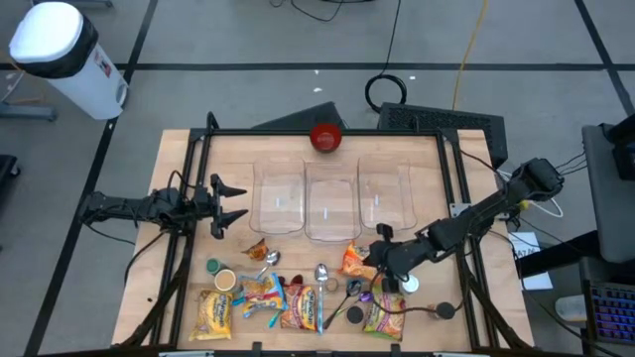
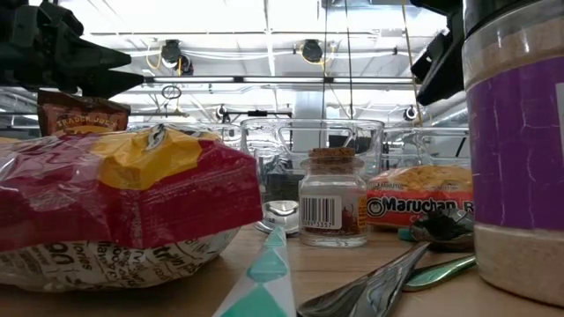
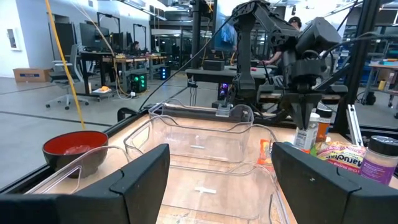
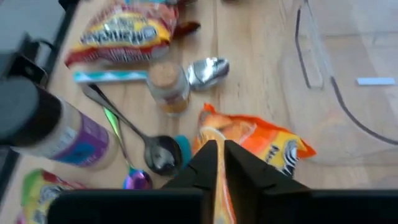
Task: Pick & Place Food Item
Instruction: Put the orange noodle pack into the right transparent bin
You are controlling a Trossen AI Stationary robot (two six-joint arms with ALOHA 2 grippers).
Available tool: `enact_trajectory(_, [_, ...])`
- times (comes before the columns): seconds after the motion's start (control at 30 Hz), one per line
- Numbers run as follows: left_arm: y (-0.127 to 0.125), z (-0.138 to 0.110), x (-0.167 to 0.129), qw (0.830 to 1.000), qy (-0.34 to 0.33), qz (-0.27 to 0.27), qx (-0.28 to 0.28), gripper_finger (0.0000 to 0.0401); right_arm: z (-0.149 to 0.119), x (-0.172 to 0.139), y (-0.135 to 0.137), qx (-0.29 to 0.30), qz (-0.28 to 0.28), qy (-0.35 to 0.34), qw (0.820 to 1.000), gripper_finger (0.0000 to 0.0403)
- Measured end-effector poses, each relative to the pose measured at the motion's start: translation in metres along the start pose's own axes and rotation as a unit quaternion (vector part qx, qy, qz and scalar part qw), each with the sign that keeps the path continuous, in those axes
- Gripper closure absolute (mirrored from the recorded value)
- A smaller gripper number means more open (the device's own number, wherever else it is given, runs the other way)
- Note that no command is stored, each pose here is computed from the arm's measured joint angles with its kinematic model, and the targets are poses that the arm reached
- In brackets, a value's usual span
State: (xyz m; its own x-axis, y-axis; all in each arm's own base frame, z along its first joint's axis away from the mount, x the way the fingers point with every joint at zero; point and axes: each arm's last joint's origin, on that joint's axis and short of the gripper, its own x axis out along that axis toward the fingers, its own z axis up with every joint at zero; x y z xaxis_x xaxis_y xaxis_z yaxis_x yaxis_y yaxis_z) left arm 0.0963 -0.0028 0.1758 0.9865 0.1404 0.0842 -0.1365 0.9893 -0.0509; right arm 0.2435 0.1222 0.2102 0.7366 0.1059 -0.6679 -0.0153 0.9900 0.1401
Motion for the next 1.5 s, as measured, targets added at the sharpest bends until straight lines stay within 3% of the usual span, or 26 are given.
enact_trajectory(0.33, [0.0, 0.0, 0.0, 1.0, 0.0, 0.0, 0.0, 0.0116, -0.025, 0.026, -0.001, -0.016, -0.009, 0.058, 0.998, 0.0207])
enact_trajectory(0.5, [0.0, 0.0, 0.0, 1.0, 0.0, 0.0, 0.0, 0.0116, -0.037, 0.032, -0.004, -0.02, -0.02, 0.079, 0.996, 0.0173])
enact_trajectory(0.67, [0.0, 0.0, 0.0, 1.0, 0.0, 0.0, 0.0, 0.0116, -0.039, 0.033, -0.006, -0.009, -0.023, 0.081, 0.996, 0.0209])
enact_trajectory(1.07, [0.0, 0.0, 0.0, 1.0, 0.0, 0.0, 0.0, 0.0116, -0.04, 0.032, -0.005, -0.007, -0.013, 0.087, 0.996, 0.0392])
enact_trajectory(1.23, [0.0, 0.0, 0.0, 1.0, 0.0, 0.0, 0.0, 0.0116, -0.033, 0.026, -0.003, -0.001, 0.01, 0.078, 0.997, 0.0391])
enact_trajectory(1.5, [0.0, 0.0, 0.0, 1.0, 0.0, 0.0, 0.0, 0.0116, -0.004, -0.017, -0.002, -0.011, 0.053, -0.016, 0.998, 0.04])
